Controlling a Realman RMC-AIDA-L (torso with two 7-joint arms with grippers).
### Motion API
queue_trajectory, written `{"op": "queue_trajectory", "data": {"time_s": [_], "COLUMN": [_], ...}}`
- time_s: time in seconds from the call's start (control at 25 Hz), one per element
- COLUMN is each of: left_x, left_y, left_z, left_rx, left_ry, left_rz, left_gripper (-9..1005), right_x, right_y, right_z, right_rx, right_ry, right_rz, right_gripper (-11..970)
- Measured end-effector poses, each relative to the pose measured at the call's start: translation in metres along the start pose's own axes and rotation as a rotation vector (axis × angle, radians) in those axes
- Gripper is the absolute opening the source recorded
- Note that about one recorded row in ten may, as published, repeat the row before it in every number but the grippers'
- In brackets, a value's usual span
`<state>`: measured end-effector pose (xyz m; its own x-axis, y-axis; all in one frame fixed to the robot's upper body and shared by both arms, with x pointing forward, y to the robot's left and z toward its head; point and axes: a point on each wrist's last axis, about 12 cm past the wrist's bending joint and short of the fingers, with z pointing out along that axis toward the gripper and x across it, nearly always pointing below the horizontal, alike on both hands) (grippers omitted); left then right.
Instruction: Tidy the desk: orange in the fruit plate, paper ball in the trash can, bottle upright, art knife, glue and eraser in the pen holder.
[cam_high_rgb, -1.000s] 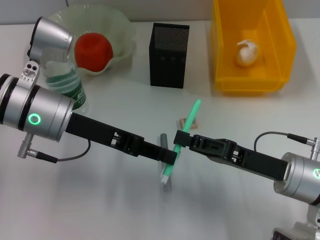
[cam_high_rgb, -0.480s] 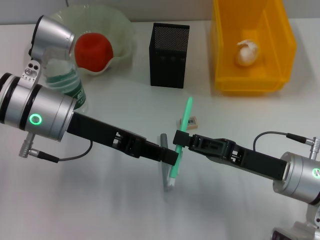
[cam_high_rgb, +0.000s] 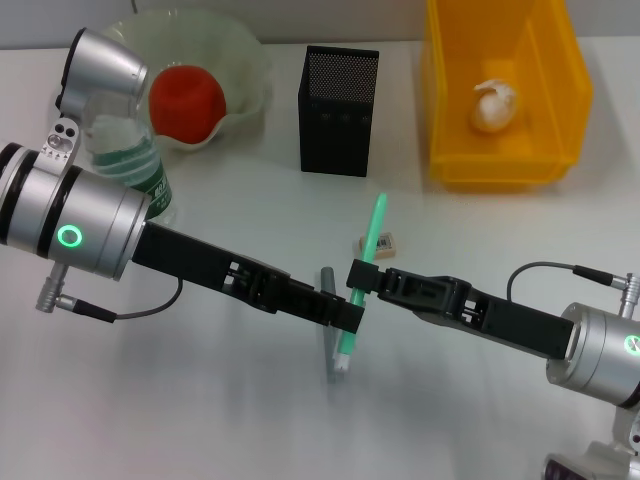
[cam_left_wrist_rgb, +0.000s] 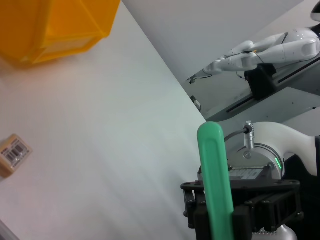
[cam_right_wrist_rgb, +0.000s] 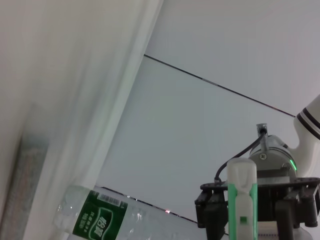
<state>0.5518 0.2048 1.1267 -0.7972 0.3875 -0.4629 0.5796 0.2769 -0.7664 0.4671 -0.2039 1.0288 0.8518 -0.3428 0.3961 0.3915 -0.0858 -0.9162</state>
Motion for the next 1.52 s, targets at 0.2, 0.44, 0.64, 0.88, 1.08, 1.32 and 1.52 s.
{"op": "queue_trajectory", "data": {"time_s": [0.2,0.44,0.64,0.88,1.08,1.32,1.52], "left_x": [-0.001,-0.001,0.0,0.003,0.008,0.012,0.011], "left_y": [0.001,0.002,0.002,0.005,0.008,0.009,0.008], "left_z": [-0.003,-0.004,-0.004,-0.008,-0.009,-0.007,-0.003], "left_rx": [-0.01,-0.015,-0.021,-0.043,-0.06,-0.059,-0.05], "left_ry": [-0.012,-0.013,0.0,0.02,0.036,0.033,0.033], "left_rz": [0.003,0.003,0.016,0.055,0.11,0.155,0.217], "left_gripper": [483,694,801,798,800,798,797], "right_x": [0.001,0.002,0.002,0.0,0.0,0.001,0.003], "right_y": [0.0,0.0,0.0,0.0,0.001,0.001,-0.001], "right_z": [0.0,0.001,0.0,-0.004,-0.012,-0.017,-0.021], "right_rx": [0.0,0.001,0.002,-0.002,-0.009,-0.009,0.015], "right_ry": [0.0,0.003,0.012,0.033,0.082,0.134,0.177], "right_rz": [0.0,0.001,0.004,0.012,0.037,0.084,0.172], "right_gripper": [180,180,180,179,179,179,179]}}
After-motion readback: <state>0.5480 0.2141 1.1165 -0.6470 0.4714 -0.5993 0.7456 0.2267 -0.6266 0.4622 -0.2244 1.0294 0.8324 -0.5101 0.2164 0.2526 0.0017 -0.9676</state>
